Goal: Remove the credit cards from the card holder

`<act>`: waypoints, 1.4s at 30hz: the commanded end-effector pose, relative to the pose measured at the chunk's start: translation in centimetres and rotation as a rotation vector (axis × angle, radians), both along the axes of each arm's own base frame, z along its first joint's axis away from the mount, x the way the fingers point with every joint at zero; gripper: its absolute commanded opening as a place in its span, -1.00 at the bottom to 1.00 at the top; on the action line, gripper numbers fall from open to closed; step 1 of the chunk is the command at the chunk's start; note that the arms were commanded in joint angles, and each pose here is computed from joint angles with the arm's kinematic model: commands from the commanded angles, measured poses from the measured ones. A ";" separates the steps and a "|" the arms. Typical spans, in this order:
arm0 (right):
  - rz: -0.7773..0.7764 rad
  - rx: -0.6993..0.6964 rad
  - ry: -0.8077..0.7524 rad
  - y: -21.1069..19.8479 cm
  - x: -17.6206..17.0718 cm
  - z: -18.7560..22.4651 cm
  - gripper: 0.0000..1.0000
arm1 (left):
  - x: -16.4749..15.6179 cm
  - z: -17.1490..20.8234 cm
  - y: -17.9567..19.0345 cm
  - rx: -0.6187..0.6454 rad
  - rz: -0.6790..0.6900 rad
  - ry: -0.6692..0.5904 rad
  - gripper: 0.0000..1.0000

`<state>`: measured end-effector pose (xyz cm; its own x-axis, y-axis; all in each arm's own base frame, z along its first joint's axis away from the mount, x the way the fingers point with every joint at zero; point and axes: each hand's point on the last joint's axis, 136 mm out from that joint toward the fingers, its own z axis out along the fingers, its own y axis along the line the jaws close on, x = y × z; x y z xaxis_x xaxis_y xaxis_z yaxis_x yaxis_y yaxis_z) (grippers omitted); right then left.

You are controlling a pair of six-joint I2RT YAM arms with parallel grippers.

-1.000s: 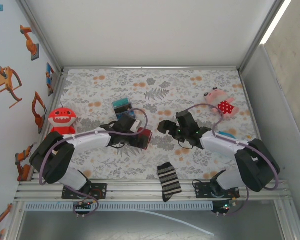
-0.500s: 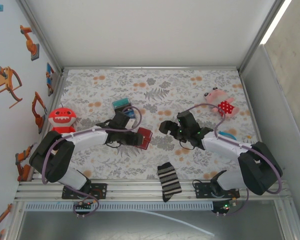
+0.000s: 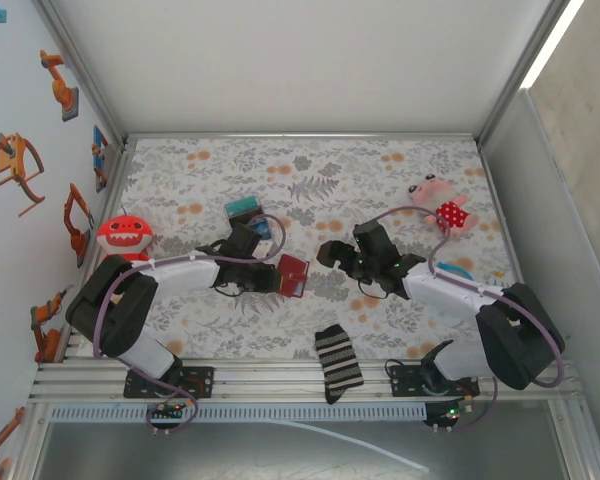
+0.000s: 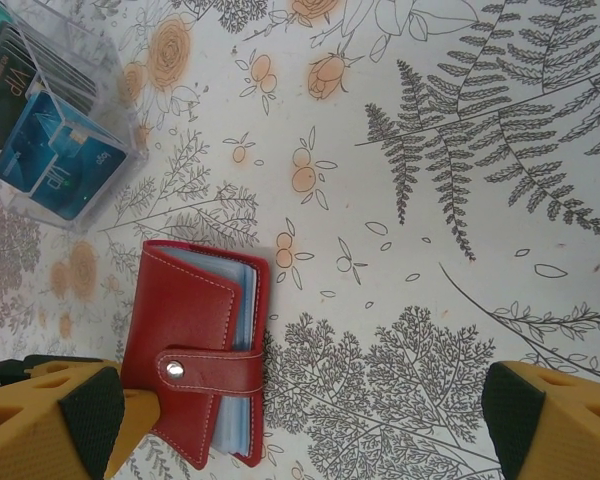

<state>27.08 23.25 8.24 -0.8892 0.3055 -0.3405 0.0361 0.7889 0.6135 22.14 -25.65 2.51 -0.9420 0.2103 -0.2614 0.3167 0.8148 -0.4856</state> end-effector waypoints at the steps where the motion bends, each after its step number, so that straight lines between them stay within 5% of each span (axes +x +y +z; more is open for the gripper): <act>1: 0.041 0.031 -0.015 1.2 0.2 1.0 0.85 | -0.7 0.1 0.1 -0.006 0.005 0.034 -0.77; 15: 0.266 0.302 -0.150 5.7 -1.0 5.8 0.91 | 0.7 9.8 -2.2 -0.272 0.041 -0.097 -0.87; 32: 0.383 0.353 -0.288 7.3 -0.4 10.9 0.86 | -0.8 15.7 -3.6 -0.464 -0.040 -0.141 -0.84; 38: 0.405 0.371 -0.308 7.8 -0.2 11.8 0.61 | -1.0 16.0 -3.9 -0.484 -0.058 -0.137 -0.82; 42: 0.402 0.378 -0.310 7.9 -0.1 12.2 0.20 | -0.9 15.7 -4.0 -0.484 -0.054 -0.132 -0.69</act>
<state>26.76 30.40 18.17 -0.8593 0.1158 -0.4982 -0.3920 0.4768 0.7868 21.04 -28.92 16.55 -0.8986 0.0895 -0.4295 0.4064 0.5385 -0.7381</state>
